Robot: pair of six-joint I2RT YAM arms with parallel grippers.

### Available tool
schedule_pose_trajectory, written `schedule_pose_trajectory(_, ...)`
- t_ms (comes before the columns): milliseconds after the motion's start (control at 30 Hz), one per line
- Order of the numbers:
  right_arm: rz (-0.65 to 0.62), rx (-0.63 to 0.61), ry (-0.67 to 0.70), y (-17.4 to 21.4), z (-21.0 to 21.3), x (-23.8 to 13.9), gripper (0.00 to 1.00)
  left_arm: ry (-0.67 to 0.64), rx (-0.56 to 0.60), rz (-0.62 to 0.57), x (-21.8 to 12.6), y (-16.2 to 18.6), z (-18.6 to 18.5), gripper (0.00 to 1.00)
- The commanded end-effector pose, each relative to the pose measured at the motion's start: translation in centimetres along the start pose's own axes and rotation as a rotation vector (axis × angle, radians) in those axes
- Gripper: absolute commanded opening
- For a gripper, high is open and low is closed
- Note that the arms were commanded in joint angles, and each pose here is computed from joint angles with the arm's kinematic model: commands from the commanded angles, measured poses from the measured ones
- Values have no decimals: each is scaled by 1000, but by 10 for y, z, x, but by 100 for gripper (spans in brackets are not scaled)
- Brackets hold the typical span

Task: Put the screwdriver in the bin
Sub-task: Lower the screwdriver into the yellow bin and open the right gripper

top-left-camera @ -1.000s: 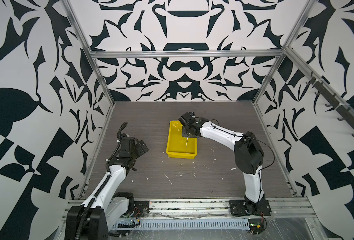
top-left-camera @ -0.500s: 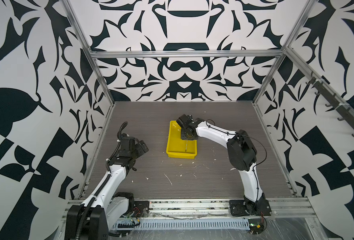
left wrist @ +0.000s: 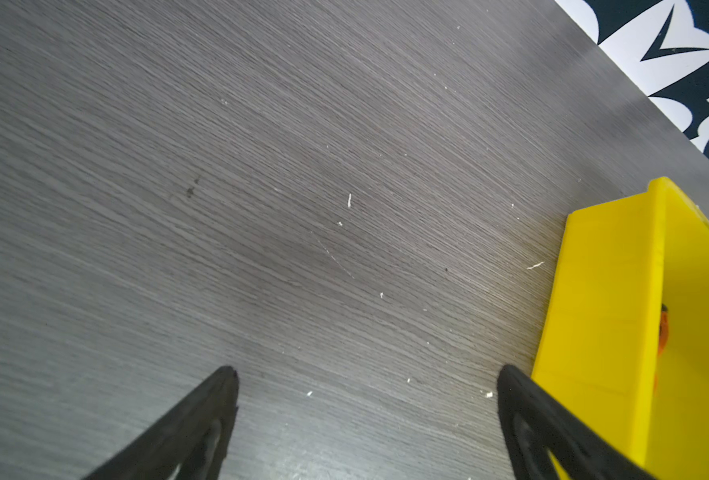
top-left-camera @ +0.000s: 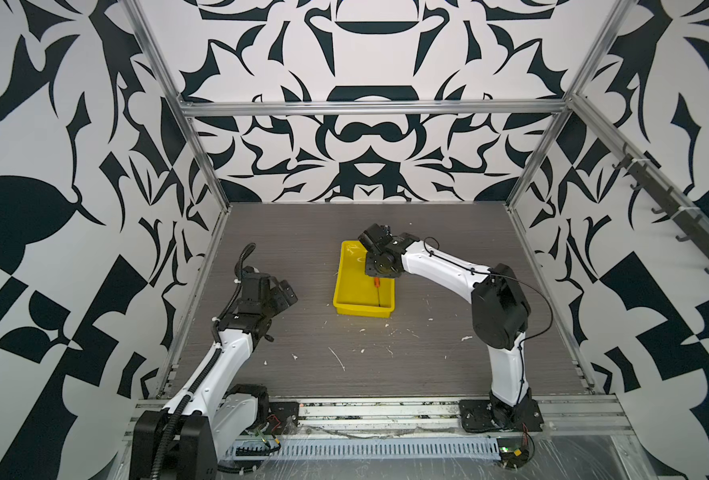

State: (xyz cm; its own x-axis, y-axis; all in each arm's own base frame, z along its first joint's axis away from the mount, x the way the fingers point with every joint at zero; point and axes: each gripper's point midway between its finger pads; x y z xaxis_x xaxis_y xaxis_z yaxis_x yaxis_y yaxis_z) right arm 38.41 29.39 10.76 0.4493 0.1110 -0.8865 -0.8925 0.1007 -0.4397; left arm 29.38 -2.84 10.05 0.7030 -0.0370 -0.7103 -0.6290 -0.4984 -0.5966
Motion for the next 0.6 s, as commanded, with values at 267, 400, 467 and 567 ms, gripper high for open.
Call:
schedule_pose_trajectory(267, -295, 95, -29, -15, -54, -87, 35, -8, -11, -14, -6, -6, 0, 100)
schedule_pose_trajectory(400, -427, 42, -4, -6, -88, -103, 50, 2, -13, -23, -7, -6, -1, 100)
schedule_pose_trajectory(467, -495, 4, 44, -3, -108, -112, 57, 13, -14, -25, -7, -6, -3, 100)
schedule_pose_trajectory(567, -578, 29, 160, 5, -148, -122, 99, 15, -15, -27, -7, -6, -3, 100)
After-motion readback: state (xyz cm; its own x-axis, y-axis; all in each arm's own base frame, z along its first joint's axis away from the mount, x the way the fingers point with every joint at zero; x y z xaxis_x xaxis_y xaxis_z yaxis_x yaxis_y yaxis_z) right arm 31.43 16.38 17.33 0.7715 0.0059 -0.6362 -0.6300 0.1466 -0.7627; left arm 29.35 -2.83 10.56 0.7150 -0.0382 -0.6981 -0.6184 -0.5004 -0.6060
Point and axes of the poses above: each gripper's point midway between its finger pads, its own x axis out along the fingers, its own z axis along the line the jaws close on, y = z × x
